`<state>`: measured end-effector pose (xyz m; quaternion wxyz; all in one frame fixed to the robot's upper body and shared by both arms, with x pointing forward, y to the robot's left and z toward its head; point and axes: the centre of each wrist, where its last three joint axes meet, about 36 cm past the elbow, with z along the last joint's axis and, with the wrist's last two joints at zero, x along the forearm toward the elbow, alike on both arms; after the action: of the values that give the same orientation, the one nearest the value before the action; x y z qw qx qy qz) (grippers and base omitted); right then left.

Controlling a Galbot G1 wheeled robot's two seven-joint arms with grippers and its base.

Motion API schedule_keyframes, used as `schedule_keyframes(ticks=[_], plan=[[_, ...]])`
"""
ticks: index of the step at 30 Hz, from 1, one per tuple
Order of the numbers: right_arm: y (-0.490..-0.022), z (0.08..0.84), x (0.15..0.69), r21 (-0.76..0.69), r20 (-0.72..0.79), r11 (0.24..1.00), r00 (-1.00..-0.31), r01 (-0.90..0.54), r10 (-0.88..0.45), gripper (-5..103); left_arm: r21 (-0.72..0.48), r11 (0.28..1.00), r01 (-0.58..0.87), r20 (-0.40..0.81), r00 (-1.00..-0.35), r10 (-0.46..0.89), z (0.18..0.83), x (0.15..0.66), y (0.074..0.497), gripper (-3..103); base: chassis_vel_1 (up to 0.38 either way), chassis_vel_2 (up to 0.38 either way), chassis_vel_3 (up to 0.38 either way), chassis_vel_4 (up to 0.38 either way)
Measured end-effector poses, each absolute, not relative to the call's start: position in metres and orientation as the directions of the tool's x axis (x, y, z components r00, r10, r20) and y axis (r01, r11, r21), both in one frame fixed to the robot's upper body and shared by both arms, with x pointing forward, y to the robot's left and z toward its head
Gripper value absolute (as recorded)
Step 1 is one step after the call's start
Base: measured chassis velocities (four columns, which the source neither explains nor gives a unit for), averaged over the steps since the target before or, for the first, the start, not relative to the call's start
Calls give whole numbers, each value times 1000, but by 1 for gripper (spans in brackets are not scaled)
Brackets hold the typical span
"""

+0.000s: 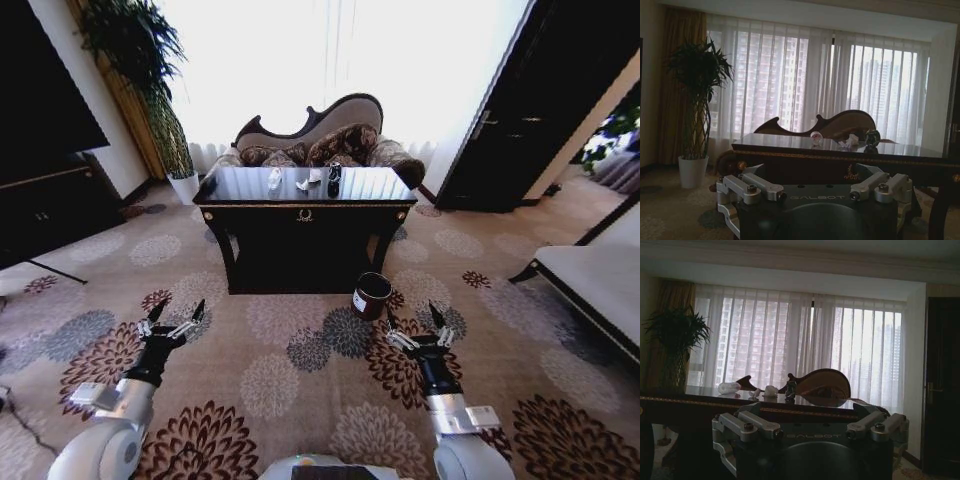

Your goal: Move to the front of the table and place the trash on the table into the trash bin.

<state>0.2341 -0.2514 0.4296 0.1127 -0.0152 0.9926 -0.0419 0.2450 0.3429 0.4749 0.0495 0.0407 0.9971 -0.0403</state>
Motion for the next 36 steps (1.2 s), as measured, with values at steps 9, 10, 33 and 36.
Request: schedule_keyframes(ticks=[9, 10, 33, 36], plan=[[-251, 429, 237, -175, -216, 985, -976, 3, -36, 100, -80, 994, 72, -109, -992, 63, 476, 245, 347, 100, 0, 0, 0, 0], [-251, 429, 237, -186, -216, 982, -976, 2, -39, 100, -81, 994, 71, -109, -992, 62, 475, 246, 347, 100, 0, 0, 0, 0], [-237, 434, 232, -52, -197, 998, -979, -48, -58, 100, -95, 993, 69, -125, -991, 56, 478, 245, 349, 100, 0, 0, 0, 0], [-238, 435, 232, -40, -194, 998, -979, -50, -57, 100, -92, 994, 66, -134, -990, 53, 482, 245, 351, 100, 0, 0, 0, 0]])
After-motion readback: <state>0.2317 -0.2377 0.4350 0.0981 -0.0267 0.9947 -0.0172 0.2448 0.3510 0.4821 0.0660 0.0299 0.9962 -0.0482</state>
